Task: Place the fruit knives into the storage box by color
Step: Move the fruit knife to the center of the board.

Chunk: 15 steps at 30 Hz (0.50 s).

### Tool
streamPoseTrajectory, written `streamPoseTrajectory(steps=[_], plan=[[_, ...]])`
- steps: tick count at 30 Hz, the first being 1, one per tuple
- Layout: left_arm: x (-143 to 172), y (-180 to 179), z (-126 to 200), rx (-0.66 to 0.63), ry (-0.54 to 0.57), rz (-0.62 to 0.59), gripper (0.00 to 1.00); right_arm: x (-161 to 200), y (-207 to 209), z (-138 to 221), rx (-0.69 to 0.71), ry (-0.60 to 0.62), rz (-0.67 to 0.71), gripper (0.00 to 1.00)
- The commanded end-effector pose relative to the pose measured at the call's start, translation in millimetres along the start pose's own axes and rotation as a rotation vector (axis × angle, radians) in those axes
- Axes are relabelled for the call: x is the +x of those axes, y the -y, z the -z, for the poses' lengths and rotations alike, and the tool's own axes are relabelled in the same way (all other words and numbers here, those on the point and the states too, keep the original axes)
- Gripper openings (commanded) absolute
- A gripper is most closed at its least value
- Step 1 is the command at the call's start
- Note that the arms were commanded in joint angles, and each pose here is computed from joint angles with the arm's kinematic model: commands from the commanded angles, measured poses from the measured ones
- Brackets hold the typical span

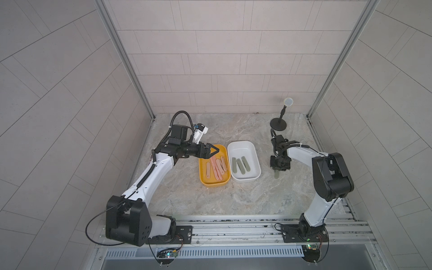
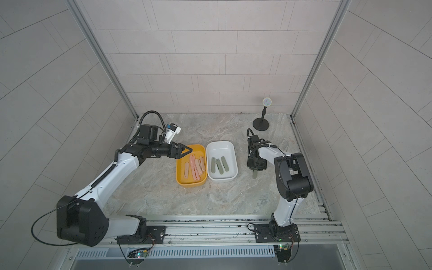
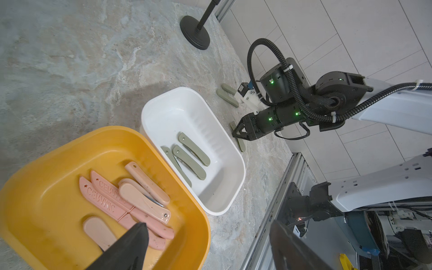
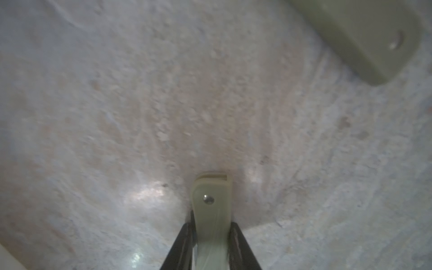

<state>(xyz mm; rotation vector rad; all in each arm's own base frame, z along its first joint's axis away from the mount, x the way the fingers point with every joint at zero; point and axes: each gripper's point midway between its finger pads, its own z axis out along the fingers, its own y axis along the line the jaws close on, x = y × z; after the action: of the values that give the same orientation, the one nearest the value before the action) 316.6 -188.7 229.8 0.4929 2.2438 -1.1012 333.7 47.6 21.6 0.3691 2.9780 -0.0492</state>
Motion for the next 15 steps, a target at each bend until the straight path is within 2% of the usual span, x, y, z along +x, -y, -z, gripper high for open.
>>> streamPoseTrajectory(steps=[1, 9, 15], plan=[[2.9, 1.8, 4.9, 0.009, 0.001, 0.0, 0.88, -0.5, -5.0, 0.1, 0.032, -0.019, 0.017, 0.28], [5.7, -0.9, 3.4, 0.012, -0.007, 0.016, 0.88, -5.8, -16.4, 0.9, 0.035, -0.013, 0.051, 0.31], [5.4, -1.3, 2.8, 0.011, -0.01, 0.013, 0.88, -2.6, -14.0, 14.3, 0.059, 0.009, 0.078, 0.51]])
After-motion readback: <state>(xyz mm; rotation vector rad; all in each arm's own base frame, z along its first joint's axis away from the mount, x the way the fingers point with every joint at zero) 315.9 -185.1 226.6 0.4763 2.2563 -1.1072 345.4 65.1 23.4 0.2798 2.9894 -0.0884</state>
